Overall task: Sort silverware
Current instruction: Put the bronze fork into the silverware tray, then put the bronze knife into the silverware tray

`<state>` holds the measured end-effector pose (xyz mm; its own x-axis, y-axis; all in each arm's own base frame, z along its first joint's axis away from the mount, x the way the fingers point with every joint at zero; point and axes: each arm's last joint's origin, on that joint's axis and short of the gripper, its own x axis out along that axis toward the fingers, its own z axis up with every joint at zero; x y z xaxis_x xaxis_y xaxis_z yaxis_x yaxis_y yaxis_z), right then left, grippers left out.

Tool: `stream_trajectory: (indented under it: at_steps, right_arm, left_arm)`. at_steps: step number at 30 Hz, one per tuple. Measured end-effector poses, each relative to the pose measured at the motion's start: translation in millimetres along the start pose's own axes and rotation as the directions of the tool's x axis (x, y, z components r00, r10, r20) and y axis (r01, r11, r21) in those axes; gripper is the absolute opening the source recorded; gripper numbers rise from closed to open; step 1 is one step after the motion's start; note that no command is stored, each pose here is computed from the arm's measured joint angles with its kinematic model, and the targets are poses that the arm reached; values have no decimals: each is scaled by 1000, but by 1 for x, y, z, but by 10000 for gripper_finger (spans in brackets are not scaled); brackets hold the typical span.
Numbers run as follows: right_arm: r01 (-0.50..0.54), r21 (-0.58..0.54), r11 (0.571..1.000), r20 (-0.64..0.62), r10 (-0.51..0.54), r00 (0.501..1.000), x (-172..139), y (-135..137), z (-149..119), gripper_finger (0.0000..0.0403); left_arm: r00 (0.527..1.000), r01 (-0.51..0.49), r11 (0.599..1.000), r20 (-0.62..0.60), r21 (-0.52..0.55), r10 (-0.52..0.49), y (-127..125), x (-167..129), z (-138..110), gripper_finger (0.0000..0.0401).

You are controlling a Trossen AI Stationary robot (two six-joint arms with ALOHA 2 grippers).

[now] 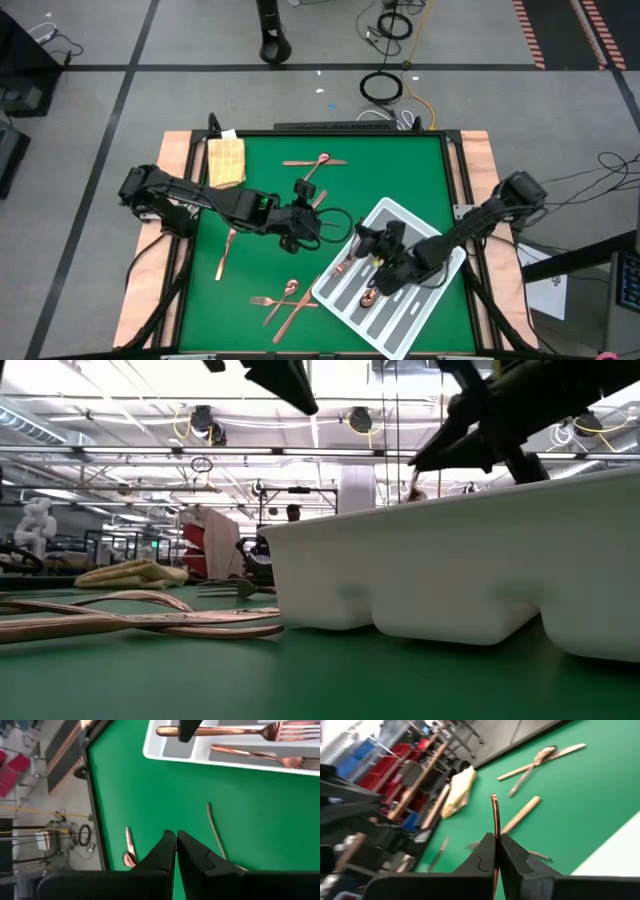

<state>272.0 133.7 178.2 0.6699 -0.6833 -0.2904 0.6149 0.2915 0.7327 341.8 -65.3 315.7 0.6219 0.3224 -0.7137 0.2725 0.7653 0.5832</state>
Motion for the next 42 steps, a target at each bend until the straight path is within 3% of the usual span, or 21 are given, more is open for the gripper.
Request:
stream_trajectory:
  at_steps: [5, 11, 28, 36, 42]
  right_arm:
    - [83, -112, 990, 9, -83, 997, 1, 0, -18, 1]
    - [111, -167, 980, 0, -113, 994, 6, 7, -35, 0]
    - [144, -295, 944, -82, -175, 981, 7, 6, -39, 2]
    - [166, -357, 919, -144, -229, 963, 6, 2, -40, 49]
    - [239, -460, 855, -176, -352, 920, 3, -9, -35, 92]
  left_arm:
    - [999, 29, 1000, -12, 9, -29, -8, 2, -3, 24]
    - [998, 67, 998, -24, 20, -67, -14, 7, -7, 24]
    - [998, 67, 998, -11, 14, -67, -13, 7, -6, 24]
    - [998, 67, 998, -12, 15, -67, -13, 7, -6, 24]
    - [997, 71, 997, -13, 16, -71, -13, 7, -6, 24]
